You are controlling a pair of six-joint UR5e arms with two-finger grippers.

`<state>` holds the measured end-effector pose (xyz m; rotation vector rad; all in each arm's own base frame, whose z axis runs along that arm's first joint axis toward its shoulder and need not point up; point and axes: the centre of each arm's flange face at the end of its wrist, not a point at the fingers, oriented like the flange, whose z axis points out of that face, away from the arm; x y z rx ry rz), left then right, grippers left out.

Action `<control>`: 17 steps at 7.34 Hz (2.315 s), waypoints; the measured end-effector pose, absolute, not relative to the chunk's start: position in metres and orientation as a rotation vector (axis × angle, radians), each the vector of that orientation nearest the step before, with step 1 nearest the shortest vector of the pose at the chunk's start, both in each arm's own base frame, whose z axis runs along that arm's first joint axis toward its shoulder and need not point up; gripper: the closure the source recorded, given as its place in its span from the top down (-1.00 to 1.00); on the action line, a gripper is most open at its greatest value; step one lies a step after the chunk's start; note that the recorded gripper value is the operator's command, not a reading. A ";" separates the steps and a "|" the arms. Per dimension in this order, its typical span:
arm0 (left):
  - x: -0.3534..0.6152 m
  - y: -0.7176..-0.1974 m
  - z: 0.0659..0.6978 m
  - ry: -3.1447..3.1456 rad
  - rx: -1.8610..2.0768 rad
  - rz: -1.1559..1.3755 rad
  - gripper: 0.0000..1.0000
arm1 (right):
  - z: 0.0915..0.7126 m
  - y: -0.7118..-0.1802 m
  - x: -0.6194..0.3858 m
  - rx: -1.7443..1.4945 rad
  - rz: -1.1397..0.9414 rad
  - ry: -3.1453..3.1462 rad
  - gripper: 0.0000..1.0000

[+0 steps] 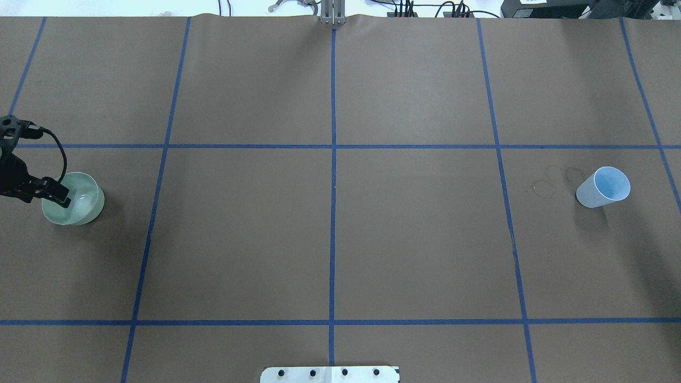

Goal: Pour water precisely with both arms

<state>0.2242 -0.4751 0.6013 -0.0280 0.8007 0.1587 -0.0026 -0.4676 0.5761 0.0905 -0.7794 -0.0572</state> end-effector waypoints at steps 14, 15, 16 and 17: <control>0.543 -0.510 0.221 1.006 -0.175 -0.115 -1.00 | 0.575 -0.468 -0.013 0.091 -0.076 -0.782 1.00; 0.562 -0.513 0.212 0.997 -0.185 -0.113 -1.00 | 0.574 -0.468 -0.014 0.091 -0.078 -0.782 1.00; 0.571 -0.513 0.210 0.990 -0.192 -0.110 -1.00 | 0.574 -0.468 -0.014 0.092 -0.079 -0.782 1.00; 0.576 -0.512 0.210 0.985 -0.197 -0.108 -1.00 | 0.574 -0.468 -0.014 0.092 -0.080 -0.782 1.00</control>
